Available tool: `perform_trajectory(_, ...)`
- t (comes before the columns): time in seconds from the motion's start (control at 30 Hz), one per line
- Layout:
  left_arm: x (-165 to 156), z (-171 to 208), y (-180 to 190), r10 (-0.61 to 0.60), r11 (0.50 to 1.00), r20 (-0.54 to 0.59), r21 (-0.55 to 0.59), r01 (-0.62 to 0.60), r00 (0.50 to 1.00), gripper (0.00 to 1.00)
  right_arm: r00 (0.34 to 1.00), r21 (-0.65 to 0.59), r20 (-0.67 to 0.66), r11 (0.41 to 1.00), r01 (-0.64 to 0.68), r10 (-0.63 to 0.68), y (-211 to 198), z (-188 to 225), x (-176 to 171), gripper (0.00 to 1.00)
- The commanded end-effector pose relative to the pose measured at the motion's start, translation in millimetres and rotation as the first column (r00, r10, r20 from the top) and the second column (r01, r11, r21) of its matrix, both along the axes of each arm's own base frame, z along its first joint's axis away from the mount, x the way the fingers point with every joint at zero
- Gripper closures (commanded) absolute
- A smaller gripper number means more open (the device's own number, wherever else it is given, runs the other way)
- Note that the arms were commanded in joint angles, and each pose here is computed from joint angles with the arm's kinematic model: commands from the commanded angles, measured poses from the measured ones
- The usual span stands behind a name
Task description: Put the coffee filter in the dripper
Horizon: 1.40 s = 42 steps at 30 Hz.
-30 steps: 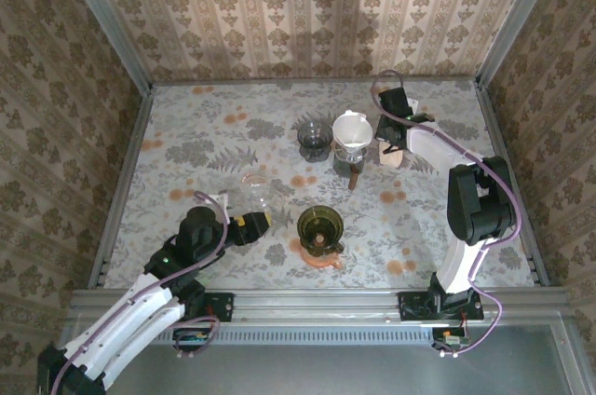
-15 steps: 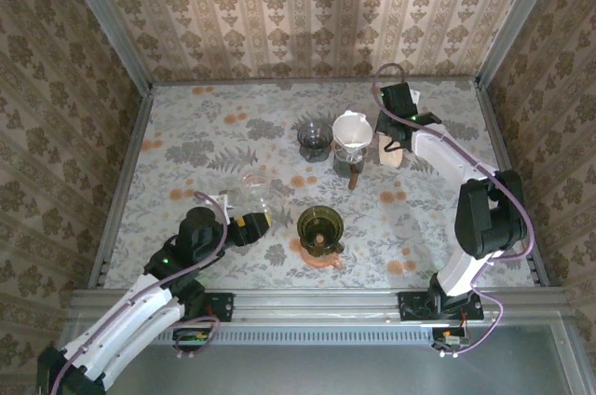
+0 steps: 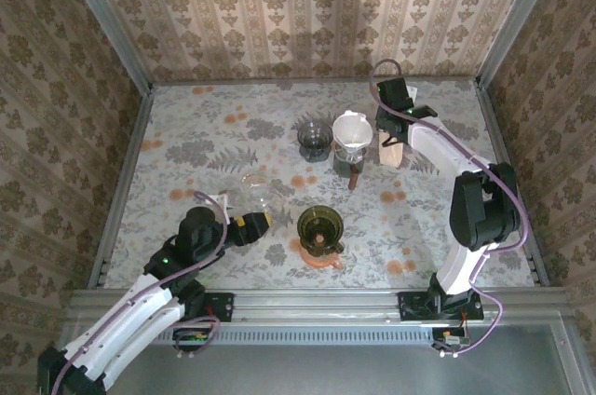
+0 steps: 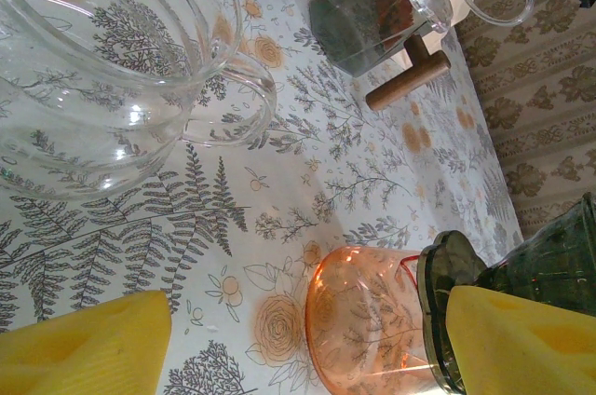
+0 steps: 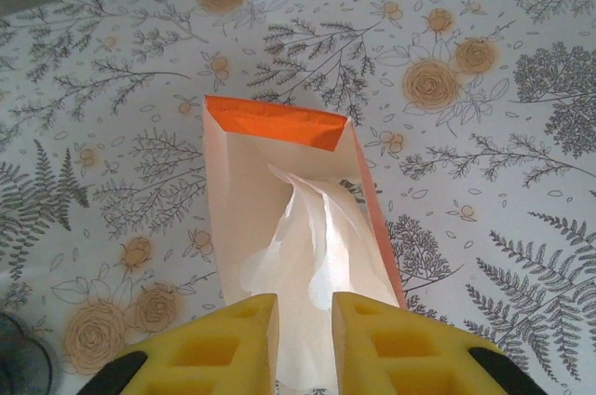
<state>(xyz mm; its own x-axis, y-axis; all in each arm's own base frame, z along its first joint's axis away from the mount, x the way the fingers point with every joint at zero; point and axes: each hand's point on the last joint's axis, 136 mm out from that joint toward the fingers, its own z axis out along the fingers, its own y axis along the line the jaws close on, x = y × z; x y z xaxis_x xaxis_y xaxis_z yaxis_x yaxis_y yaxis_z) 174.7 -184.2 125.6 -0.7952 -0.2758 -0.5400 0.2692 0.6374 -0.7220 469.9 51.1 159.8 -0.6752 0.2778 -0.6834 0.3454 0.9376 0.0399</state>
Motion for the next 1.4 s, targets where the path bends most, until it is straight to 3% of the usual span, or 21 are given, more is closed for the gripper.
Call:
perform_trajectory(0.0, -0.1, 1.5, 0.4, -0.002, 1.0, 0.003, -0.011, 0.002, 1.0, 0.21, 0.999, -0.029, -0.027, 0.999, 0.03, -0.03, -4.8, -3.4, 1.2, 0.77)
perform_trajectory(0.97, 1.0, -1.2, 1.8, 0.004, 1.0, -0.004, -0.013, -0.004, 1.0, 0.21, 0.996, -0.064, -0.071, 0.997, 0.043, -0.047, -8.2, -29.6, 6.7, 0.78)
perform_trajectory(1.23, 1.7, -1.9, 1.3, 0.005, 1.0, -0.006, -0.015, -0.005, 1.0, 0.21, 0.999, -0.049, -0.041, 0.998, 0.03, -0.032, -5.1, -26.1, 8.0, 0.7)
perform_trajectory(1.37, 1.9, -1.5, 0.7, 0.003, 1.0, -0.006, -0.017, -0.004, 1.0, 0.21, 0.998, -0.054, -0.052, 0.998, 0.032, -0.035, -6.1, -28.7, 8.2, 0.7)
